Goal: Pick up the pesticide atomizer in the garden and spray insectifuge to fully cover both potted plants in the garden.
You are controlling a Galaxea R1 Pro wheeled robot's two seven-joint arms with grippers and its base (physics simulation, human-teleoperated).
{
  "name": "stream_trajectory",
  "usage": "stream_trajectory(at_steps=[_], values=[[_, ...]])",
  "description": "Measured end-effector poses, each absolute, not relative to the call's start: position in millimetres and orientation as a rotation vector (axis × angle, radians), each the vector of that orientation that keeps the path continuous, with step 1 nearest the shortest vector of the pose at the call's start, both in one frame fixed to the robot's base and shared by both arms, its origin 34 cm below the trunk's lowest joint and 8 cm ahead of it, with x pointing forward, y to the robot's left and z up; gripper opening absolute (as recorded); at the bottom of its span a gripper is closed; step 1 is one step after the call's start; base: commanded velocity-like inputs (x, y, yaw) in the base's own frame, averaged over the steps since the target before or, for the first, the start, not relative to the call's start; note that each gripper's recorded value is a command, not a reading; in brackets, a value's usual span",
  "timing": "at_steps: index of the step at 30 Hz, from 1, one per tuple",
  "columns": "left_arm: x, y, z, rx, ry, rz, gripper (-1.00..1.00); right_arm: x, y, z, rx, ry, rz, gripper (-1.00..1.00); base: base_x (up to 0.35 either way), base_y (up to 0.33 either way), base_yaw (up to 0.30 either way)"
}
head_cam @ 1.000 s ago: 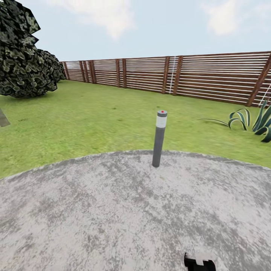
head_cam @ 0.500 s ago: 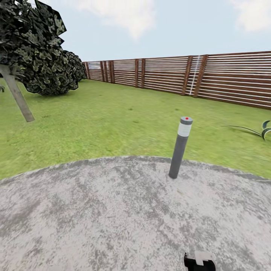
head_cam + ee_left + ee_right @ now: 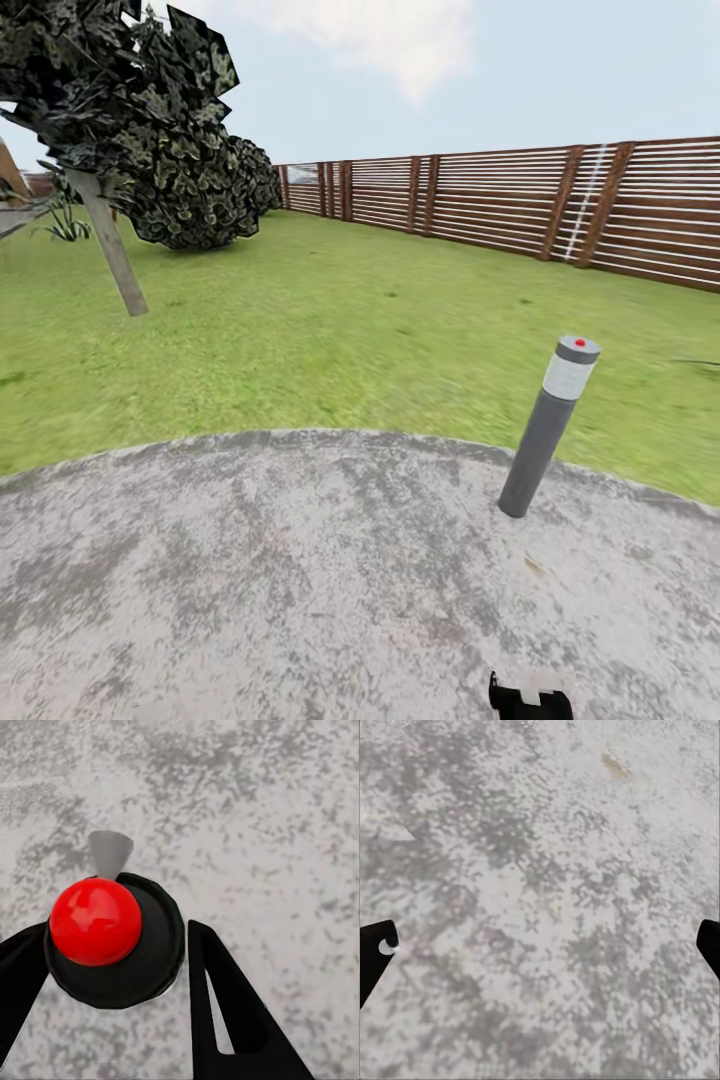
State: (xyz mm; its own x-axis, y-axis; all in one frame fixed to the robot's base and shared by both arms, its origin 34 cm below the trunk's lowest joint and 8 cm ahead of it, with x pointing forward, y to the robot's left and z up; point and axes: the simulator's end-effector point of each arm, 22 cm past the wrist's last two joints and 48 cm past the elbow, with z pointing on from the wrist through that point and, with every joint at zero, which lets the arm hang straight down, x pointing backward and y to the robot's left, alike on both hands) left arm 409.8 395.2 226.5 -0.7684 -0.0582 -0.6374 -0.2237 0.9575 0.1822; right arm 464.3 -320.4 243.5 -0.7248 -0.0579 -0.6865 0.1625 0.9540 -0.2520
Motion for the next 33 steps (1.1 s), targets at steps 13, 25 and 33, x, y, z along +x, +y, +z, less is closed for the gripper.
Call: stream_trajectory(at_steps=[13, 25, 33], values=[[409.7, 395.2, 226.4, -0.198, 2.436, 0.326, -1.00, 464.6, -320.5, 243.7, 0.073, 2.351, -0.383, 1.00, 0.339, 0.000, 0.279], [409.2, 395.2, 226.0, -0.198, 2.437, 0.326, -1.00, 464.3, -318.2, 243.0, 0.075, 2.353, -0.377, 1.00, 0.339, 0.000, 0.279], [408.4, 395.2, 225.1, -0.197, 2.440, 0.327, -1.00, 463.3, -318.2, 241.9, 0.075, 2.356, -0.380, 1.00, 0.339, 0.000, 0.272]])
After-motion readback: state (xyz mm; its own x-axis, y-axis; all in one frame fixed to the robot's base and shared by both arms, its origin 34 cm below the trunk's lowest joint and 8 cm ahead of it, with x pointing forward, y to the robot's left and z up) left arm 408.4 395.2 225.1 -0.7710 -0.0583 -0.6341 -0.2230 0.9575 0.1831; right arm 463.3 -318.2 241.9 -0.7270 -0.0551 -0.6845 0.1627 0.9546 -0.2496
